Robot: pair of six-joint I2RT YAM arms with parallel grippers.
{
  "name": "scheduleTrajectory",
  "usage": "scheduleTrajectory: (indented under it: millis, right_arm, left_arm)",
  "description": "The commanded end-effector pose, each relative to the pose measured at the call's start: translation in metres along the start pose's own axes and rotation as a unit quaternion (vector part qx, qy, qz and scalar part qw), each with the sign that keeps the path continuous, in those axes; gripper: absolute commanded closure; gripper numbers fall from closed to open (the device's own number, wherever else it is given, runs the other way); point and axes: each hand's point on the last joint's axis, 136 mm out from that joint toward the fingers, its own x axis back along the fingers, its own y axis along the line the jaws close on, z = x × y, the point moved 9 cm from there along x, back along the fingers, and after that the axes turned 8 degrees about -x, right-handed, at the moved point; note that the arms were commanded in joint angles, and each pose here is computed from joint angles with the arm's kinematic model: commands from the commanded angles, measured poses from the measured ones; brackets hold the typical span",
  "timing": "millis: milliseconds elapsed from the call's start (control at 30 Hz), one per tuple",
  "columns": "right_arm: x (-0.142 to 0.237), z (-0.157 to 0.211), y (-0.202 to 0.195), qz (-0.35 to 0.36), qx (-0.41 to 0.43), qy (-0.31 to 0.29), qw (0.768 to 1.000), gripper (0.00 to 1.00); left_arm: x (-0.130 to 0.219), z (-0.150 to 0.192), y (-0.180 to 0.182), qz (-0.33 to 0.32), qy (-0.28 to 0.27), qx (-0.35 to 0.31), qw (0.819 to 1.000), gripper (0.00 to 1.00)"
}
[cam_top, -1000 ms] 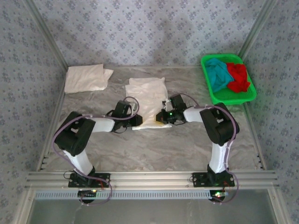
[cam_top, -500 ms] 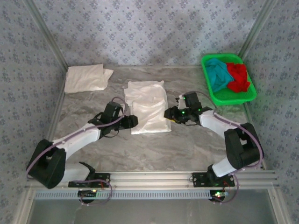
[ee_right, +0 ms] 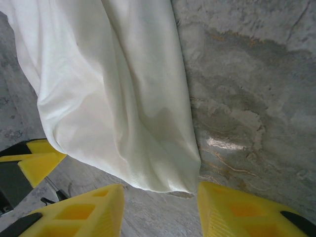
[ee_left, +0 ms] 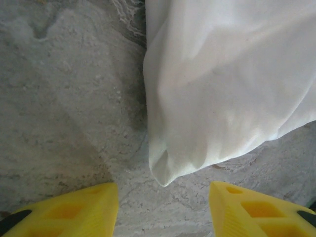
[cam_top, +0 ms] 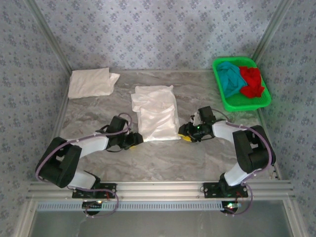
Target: Fold and stack the t-shirts
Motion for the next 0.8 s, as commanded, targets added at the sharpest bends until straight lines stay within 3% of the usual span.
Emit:
scheduleTrajectory:
  millis: [0, 233, 767]
  right_arm:
    - [0.000, 0.000, -0.004, -0.007, -0.009, 0.003, 1.000, 0.51]
    - [-0.010, -0.002, -0.001, -0.018, -0.007, 0.022, 1.000, 0.53]
    - [-0.029, -0.004, 0.016, -0.026, 0.013, 0.022, 0.999, 0.56]
  left_arm:
    - [-0.001, -0.019, -0.020, 0.050, -0.021, -0.025, 0.998, 0.50]
    - [0.008, -0.030, -0.038, 0.052, -0.024, -0.042, 0.997, 0.51]
    - [-0.013, -0.025, -0.016, 0.025, -0.022, -0.029, 0.999, 0.49]
